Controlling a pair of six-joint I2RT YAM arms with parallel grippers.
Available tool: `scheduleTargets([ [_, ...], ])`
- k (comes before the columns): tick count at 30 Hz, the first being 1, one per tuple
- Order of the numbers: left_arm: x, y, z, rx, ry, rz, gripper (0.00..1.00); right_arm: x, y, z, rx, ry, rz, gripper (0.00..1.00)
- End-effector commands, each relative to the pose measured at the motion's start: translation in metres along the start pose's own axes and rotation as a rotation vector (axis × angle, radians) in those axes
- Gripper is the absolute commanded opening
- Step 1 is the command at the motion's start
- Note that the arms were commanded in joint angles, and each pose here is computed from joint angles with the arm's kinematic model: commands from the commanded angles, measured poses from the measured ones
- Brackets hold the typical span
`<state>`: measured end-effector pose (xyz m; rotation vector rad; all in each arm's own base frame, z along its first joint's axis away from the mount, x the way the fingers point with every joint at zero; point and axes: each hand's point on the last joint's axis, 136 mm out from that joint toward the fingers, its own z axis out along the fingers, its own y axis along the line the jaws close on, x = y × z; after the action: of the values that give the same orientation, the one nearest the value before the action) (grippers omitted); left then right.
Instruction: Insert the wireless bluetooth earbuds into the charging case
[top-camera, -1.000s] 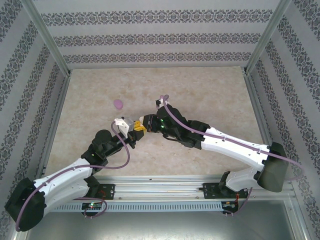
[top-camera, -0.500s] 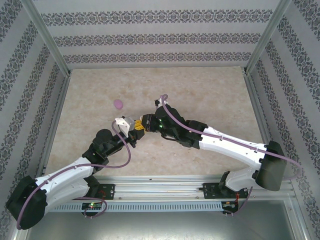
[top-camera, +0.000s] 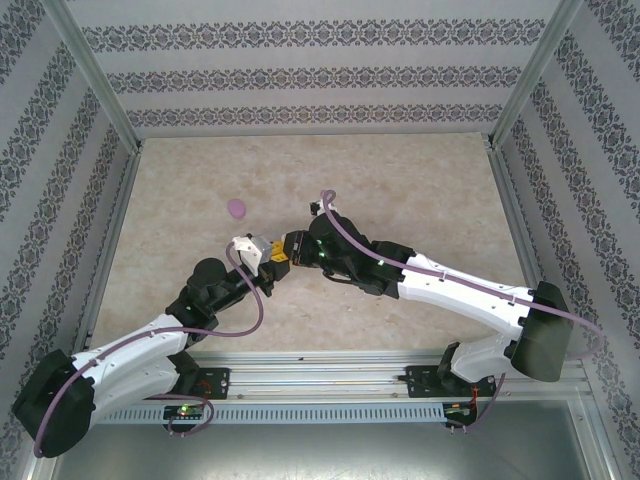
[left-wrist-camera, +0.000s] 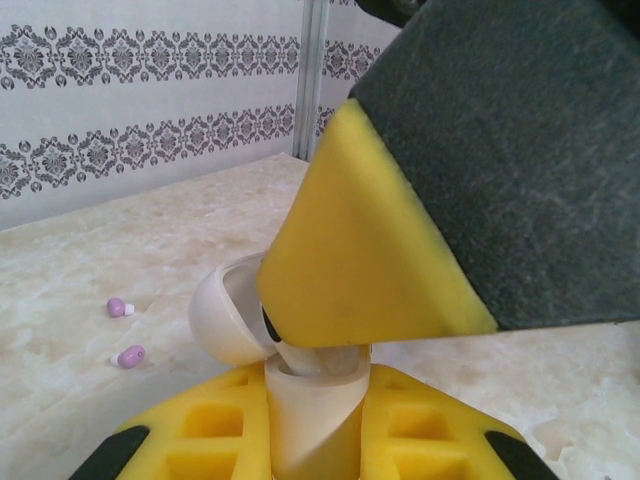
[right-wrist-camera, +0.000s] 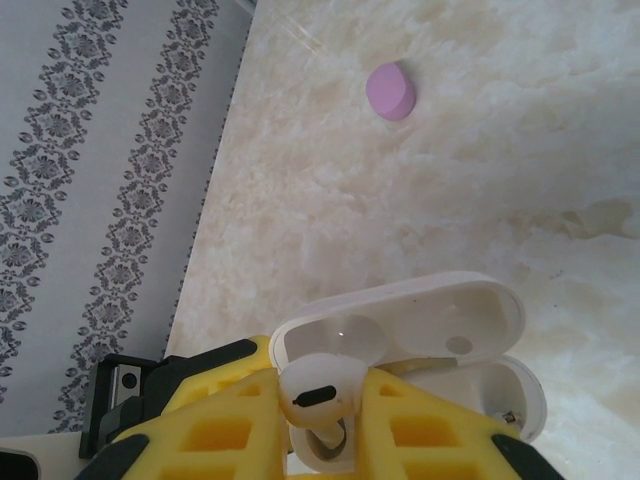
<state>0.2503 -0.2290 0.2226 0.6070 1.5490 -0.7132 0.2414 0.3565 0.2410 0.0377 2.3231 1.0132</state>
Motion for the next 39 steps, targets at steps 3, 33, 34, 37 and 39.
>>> scheduleTargets([
  [3, -0.048, -0.005, -0.002, 0.005, -0.156, 0.04, 0.0, 0.027, -0.025, -0.001, 0.124, 0.113, -0.014, 0.24],
  [33, -0.038, -0.014, -0.007, 0.06, -0.141, -0.013, 0.0, -0.026, 0.006, -0.052, 0.081, 0.037, -0.125, 0.51],
  [34, -0.036, -0.014, -0.008, 0.064, -0.136, -0.021, 0.0, -0.03, 0.005, -0.057, 0.083, 0.032, -0.133, 0.51],
  [37, -0.03, -0.017, -0.012, 0.076, -0.114, -0.041, 0.0, -0.041, -0.008, -0.068, 0.107, 0.04, -0.14, 0.51],
  [39, -0.026, -0.018, -0.014, 0.083, -0.095, -0.053, 0.0, -0.046, -0.028, -0.073, 0.162, 0.056, -0.134, 0.52],
])
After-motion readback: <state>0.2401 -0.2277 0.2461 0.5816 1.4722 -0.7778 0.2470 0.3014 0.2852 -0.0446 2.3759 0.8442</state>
